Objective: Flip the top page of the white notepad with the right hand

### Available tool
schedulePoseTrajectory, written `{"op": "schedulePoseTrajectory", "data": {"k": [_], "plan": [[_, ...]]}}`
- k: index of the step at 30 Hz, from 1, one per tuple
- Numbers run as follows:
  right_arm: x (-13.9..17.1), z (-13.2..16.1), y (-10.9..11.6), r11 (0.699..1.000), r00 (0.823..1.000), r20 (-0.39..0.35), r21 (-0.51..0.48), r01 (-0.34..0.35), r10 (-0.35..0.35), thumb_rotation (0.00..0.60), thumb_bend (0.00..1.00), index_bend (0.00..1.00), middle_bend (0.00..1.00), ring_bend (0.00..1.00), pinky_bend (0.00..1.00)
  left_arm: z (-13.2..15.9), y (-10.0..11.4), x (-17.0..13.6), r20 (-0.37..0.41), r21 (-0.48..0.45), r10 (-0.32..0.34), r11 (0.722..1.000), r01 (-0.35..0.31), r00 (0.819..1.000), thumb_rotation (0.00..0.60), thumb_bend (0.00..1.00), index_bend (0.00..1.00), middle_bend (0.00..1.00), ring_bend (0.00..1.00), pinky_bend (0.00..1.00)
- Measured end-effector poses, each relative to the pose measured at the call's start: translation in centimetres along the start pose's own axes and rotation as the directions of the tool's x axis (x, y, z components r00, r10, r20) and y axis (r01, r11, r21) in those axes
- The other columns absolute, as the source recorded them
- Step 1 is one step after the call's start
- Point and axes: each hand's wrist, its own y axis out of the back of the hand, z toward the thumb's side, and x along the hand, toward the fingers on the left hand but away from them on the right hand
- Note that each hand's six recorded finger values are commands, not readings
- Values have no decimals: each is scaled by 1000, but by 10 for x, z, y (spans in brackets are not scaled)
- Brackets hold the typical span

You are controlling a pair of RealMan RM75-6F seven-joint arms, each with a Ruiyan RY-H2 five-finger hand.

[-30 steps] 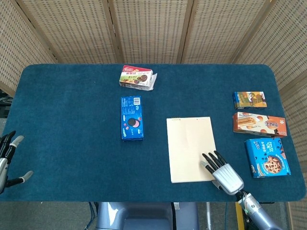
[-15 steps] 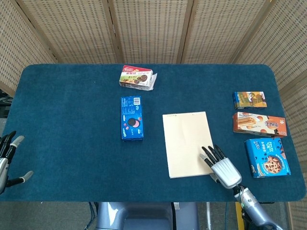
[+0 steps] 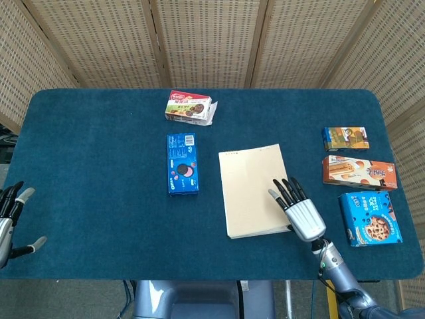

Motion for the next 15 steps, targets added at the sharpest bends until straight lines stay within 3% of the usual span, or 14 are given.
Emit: {"op": "schedulePoseTrajectory", "data": {"k": [4, 6, 10, 15], "plan": [[-9, 4, -3, 999, 1000, -13, 21, -25, 26, 600, 447, 218, 167, 94, 39, -1, 1, 1, -4, -3, 2, 1000, -2, 1000, 600, 0, 0, 0, 0, 0], [-13, 4, -3, 999, 999, -17, 27, -30, 31, 600, 479, 312, 273, 208, 110, -1, 1, 1, -5, -4, 2, 1000, -2, 1000, 600, 0, 0, 0, 0, 0], [-16, 3, -1, 999, 1000, -23, 43, -17, 18, 600, 638, 558, 503, 433, 236, -2, 1, 1, -5, -7, 1, 1000, -1, 1000, 600, 0, 0, 0, 0, 0], [-15, 3, 2, 999, 999, -49, 32, 2, -1, 600, 758, 649, 580, 489, 250, -2, 2, 2, -5, -8, 1, 1000, -1, 1000, 600, 0, 0, 0, 0, 0]]}}
